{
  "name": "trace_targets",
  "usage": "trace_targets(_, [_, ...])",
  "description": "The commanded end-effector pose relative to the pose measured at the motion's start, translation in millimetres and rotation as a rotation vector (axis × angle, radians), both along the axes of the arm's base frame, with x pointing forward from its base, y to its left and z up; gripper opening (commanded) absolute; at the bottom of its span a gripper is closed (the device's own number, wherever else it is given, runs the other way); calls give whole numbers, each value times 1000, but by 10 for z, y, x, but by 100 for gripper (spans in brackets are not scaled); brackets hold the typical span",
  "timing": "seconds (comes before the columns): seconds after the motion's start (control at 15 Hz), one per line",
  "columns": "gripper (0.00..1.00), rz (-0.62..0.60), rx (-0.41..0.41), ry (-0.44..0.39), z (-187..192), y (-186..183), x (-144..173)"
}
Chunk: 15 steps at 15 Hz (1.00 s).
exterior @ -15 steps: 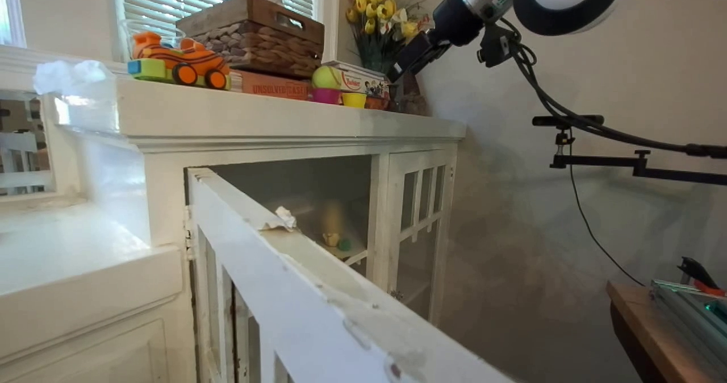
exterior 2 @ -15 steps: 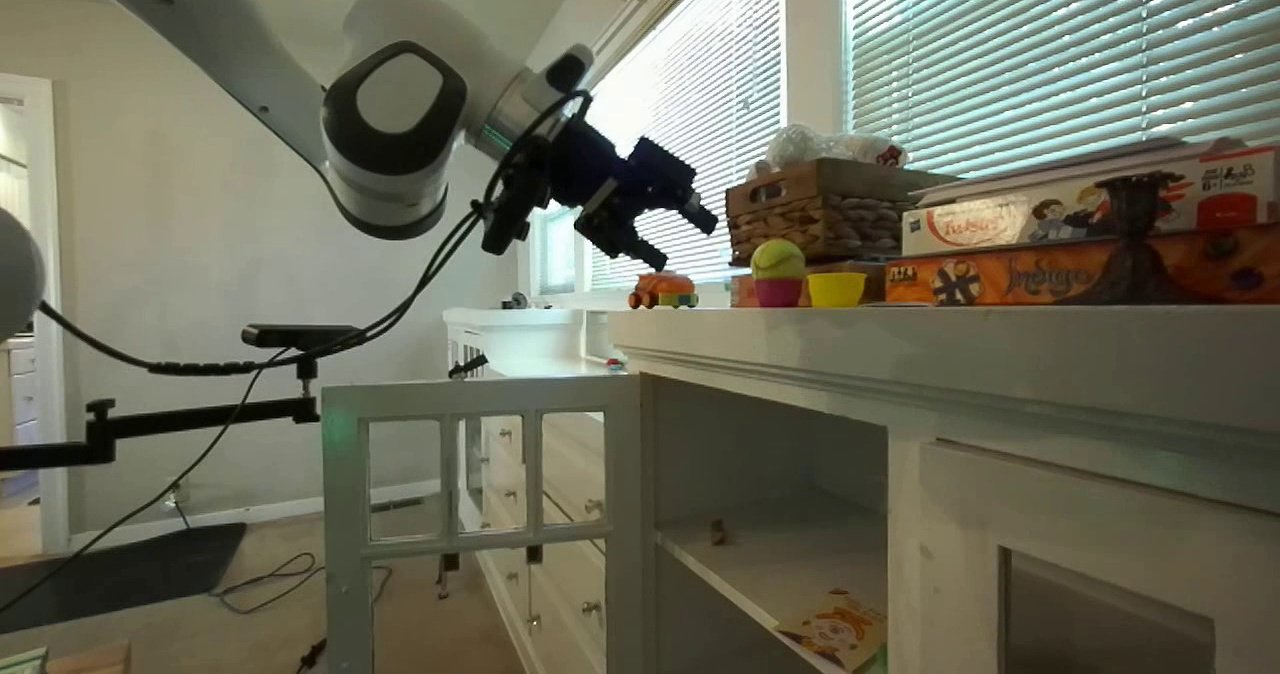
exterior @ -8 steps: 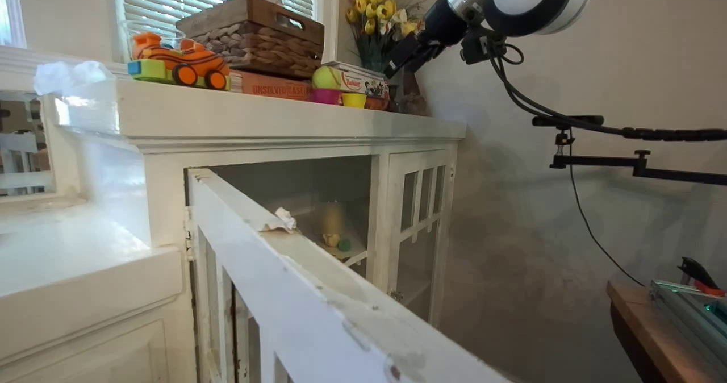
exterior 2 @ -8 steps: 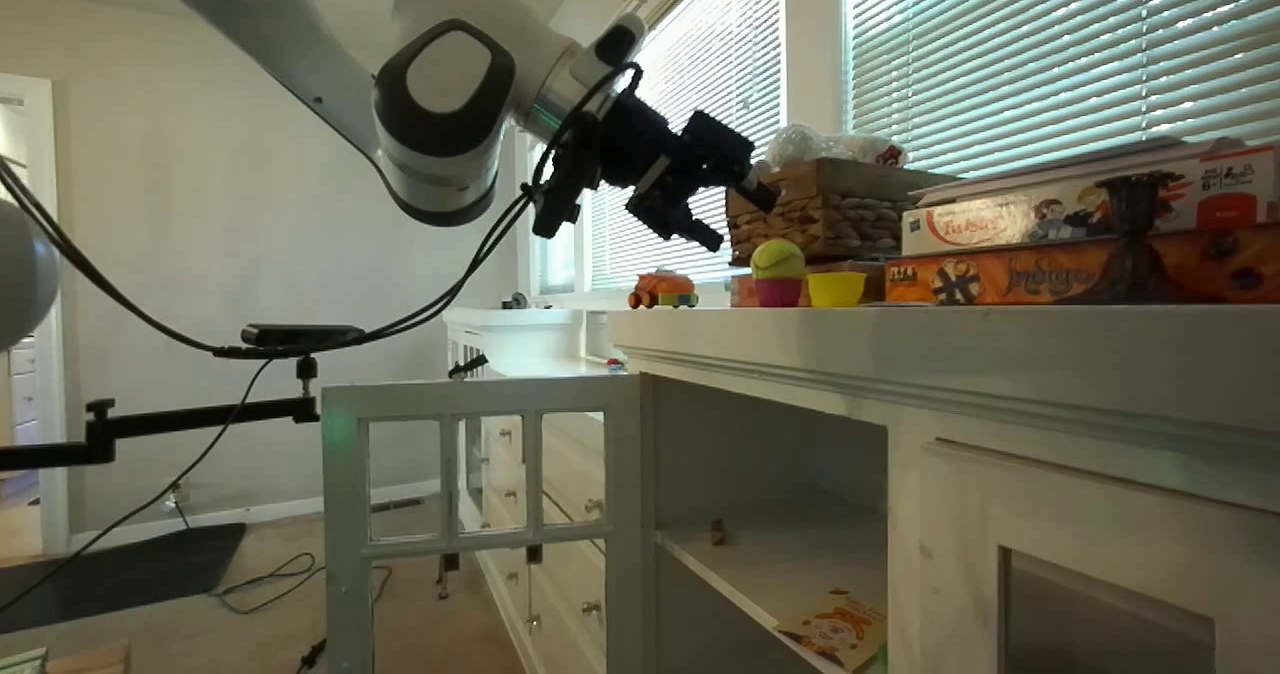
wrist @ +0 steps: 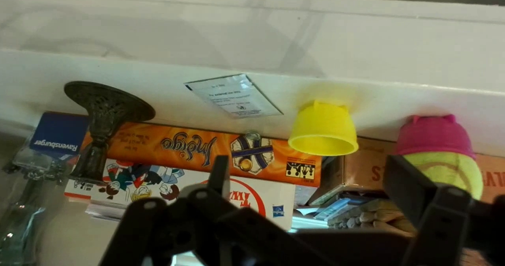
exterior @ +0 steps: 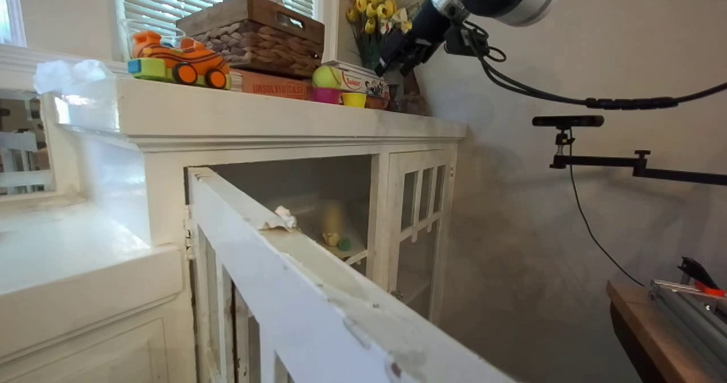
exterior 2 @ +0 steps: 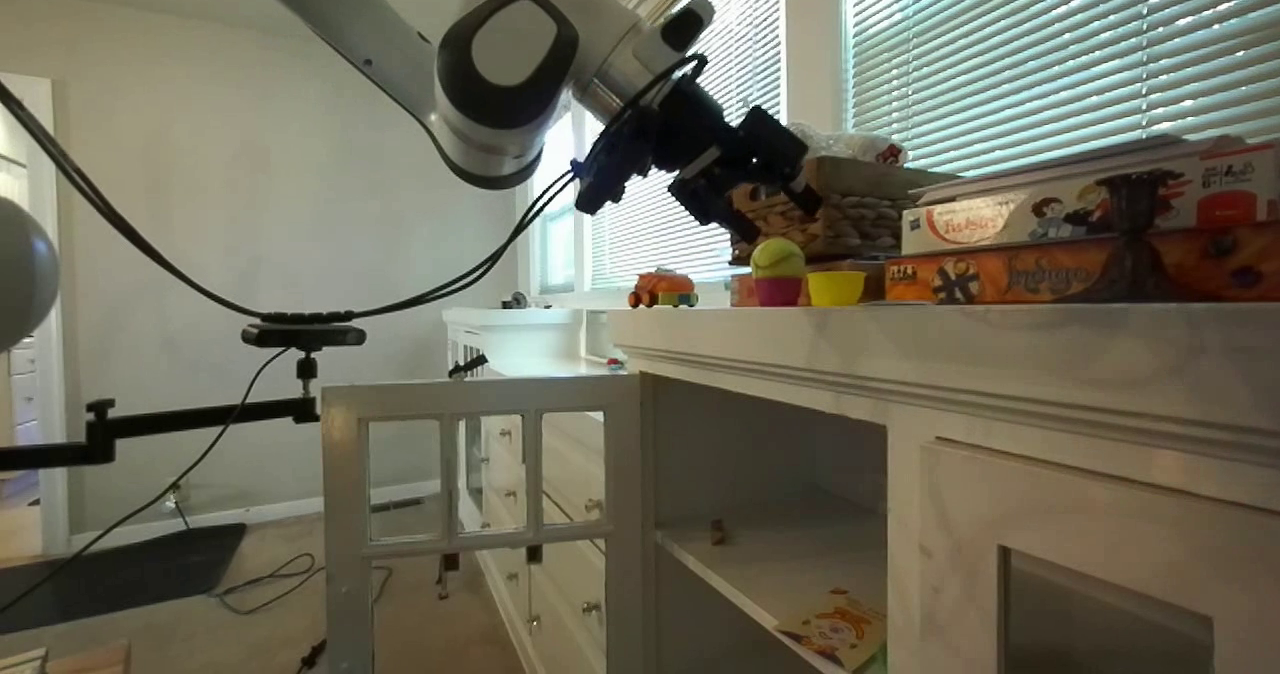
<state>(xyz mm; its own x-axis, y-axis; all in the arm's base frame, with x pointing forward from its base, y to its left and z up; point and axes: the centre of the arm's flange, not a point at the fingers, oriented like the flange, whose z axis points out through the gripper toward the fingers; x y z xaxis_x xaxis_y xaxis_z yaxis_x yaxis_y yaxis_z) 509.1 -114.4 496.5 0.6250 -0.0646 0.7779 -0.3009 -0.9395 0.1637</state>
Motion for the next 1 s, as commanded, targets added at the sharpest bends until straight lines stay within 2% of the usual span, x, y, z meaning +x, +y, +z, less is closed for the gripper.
trace_targets(0.0, [100, -20, 97, 56, 144, -205, 235])
trace_targets(0.47, [100, -69, 179, 168, 359, -501, 410])
trace_targets(0.93, [100, -119, 223, 190, 365, -663, 621])
